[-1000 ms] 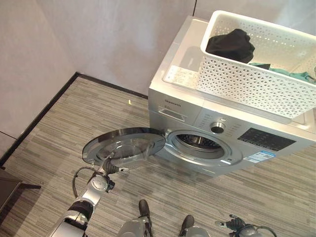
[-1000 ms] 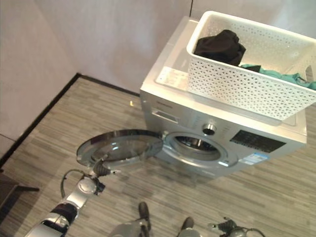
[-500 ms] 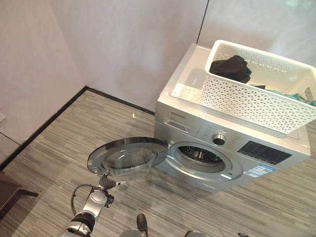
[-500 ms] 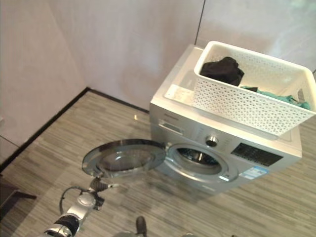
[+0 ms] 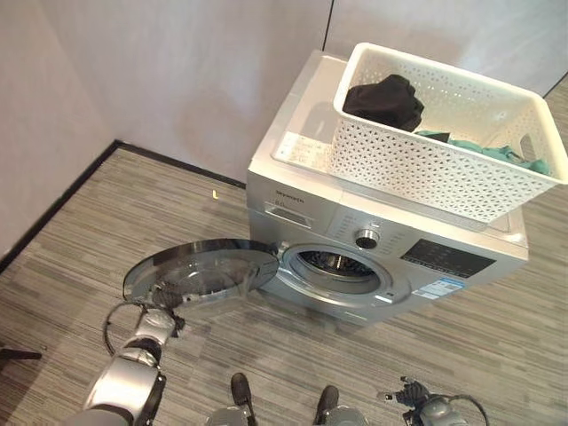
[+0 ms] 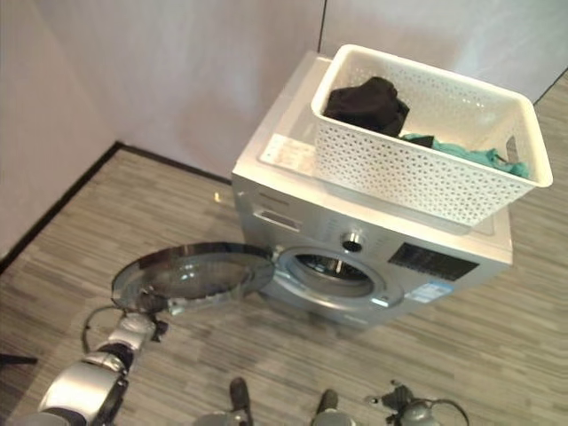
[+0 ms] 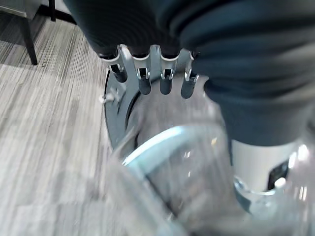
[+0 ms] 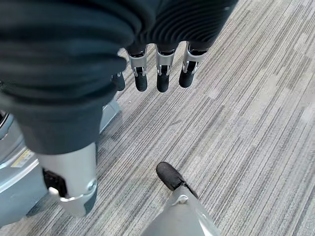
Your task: Grab the laundry basket,head to the washer,open it,put in the laundry and shut it.
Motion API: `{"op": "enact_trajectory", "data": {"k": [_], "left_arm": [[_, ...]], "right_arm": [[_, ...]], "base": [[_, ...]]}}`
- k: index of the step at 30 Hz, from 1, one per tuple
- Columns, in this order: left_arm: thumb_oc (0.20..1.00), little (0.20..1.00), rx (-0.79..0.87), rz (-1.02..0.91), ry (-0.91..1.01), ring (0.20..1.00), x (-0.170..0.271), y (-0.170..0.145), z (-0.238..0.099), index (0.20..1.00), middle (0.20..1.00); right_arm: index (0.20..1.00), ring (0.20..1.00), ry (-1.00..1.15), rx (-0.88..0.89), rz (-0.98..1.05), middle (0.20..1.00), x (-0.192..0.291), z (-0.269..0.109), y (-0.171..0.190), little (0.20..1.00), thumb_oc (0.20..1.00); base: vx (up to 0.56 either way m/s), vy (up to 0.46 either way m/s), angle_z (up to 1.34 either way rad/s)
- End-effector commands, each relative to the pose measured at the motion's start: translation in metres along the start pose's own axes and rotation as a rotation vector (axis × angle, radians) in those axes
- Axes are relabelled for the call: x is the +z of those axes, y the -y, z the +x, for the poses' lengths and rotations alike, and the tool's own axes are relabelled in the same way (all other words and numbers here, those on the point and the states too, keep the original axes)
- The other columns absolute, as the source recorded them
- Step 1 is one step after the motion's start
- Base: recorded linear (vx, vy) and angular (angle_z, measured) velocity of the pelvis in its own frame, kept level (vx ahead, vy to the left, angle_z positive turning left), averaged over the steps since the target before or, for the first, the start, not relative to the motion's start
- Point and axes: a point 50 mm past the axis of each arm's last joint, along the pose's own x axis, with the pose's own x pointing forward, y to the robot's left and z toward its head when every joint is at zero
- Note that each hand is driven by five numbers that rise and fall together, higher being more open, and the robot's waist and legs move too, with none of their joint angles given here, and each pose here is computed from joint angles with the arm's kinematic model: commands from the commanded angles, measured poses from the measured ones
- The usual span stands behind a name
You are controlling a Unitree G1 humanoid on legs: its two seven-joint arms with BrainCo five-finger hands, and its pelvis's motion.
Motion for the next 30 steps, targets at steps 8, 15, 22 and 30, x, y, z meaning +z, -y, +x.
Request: {"op": "enact_trajectory", "data": {"k": [8, 15, 22, 30], "left_arm": [[1.000, 1.000, -0.073, -0.066, -0.049, 1.000, -0.031, 0.033, -0.014, 1.000, 1.000], [1.000, 1.000, -0.238, -0.048, -0.075, 1.000, -0.082, 0.068, -0.046, 1.000, 1.000], [1.000, 1.000, -0.301, -0.110, -0.143, 1.000, -0.111, 0.082, -0.068, 1.000, 1.000], [1.000, 1.000, -0.300, -0.069, -0.093, 1.000, -0.090, 0.088, -0.060, 1.000, 1.000]], "right_arm": [[1.000, 1.000, -0.091, -0.092, 0.186, 1.000, -0.024, -0.002, 0.023, 1.000, 1.000], [1.000, 1.000, -0.112, -0.347, 0.500, 1.000, -0.058, -0.018, 0.086, 1.000, 1.000], [1.000, 1.000, 0.246, -0.833, 0.509, 1.000, -0.029, -0.078, 0.188, 1.000, 1.000], [1.000, 1.000, 0.715, -1.264, 0.423, 1.000, 0.057, -0.170, 0.260, 1.000, 1.000]], "base": [[0.02, 0.008, -0.04], [0.06, 0.058, -0.02], [0.03, 0.083, 0.10], [0.06, -0.049, 0.09]]}}
